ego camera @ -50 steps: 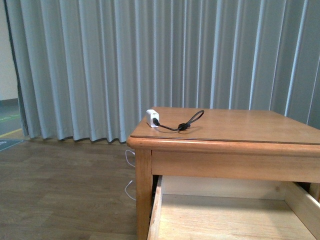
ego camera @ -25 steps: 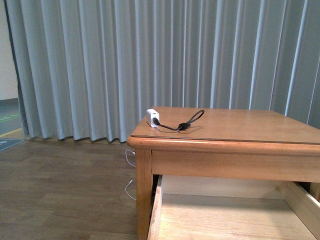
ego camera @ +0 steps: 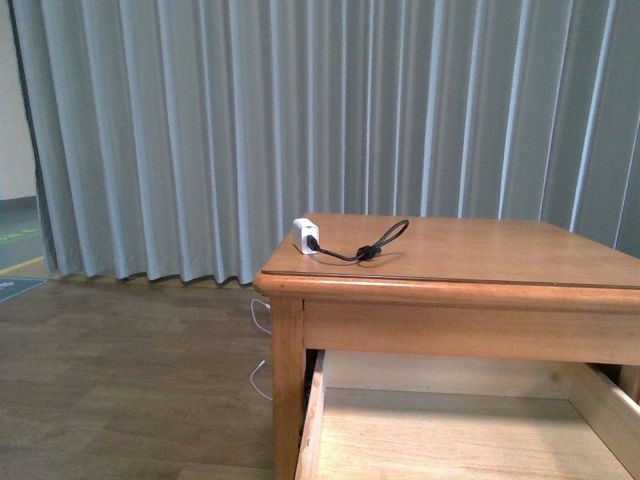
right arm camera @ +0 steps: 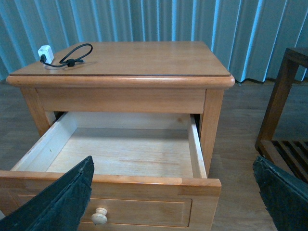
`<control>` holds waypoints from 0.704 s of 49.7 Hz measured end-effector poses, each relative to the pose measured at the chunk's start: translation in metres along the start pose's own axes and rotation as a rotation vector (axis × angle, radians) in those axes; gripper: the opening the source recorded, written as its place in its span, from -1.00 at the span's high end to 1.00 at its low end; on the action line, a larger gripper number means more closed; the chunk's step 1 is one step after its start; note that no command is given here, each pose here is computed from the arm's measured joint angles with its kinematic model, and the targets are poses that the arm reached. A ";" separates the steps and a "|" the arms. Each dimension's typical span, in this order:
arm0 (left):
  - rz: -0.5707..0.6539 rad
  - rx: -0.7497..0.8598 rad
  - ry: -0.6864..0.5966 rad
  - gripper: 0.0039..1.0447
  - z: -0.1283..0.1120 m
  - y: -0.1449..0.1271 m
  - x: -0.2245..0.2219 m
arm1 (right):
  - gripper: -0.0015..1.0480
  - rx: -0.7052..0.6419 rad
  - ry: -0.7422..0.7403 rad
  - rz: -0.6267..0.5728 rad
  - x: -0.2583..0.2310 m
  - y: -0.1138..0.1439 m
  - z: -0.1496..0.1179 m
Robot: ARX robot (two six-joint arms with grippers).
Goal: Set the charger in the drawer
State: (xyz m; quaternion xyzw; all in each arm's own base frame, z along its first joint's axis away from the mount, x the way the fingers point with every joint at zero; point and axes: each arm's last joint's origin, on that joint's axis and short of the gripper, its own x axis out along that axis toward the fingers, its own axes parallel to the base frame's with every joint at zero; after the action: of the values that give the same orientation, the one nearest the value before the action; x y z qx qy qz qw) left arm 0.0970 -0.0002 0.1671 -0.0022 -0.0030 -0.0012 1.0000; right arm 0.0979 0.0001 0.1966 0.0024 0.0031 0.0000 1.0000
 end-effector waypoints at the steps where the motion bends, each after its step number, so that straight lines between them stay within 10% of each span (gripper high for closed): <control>1: 0.000 0.000 0.000 -0.89 0.000 0.000 0.000 | -0.88 0.000 0.000 0.000 0.000 0.000 0.000; 35: -0.057 -0.029 0.028 -0.89 0.039 -0.018 0.065 | -0.85 -0.001 -0.001 0.000 0.000 0.000 0.000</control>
State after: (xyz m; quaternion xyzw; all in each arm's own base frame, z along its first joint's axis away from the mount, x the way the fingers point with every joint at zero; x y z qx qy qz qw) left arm 0.1617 -0.0178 0.2070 -0.0165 0.0109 -0.0298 0.9994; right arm 0.0978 0.0001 0.1967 0.0020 0.0028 -0.0002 1.0000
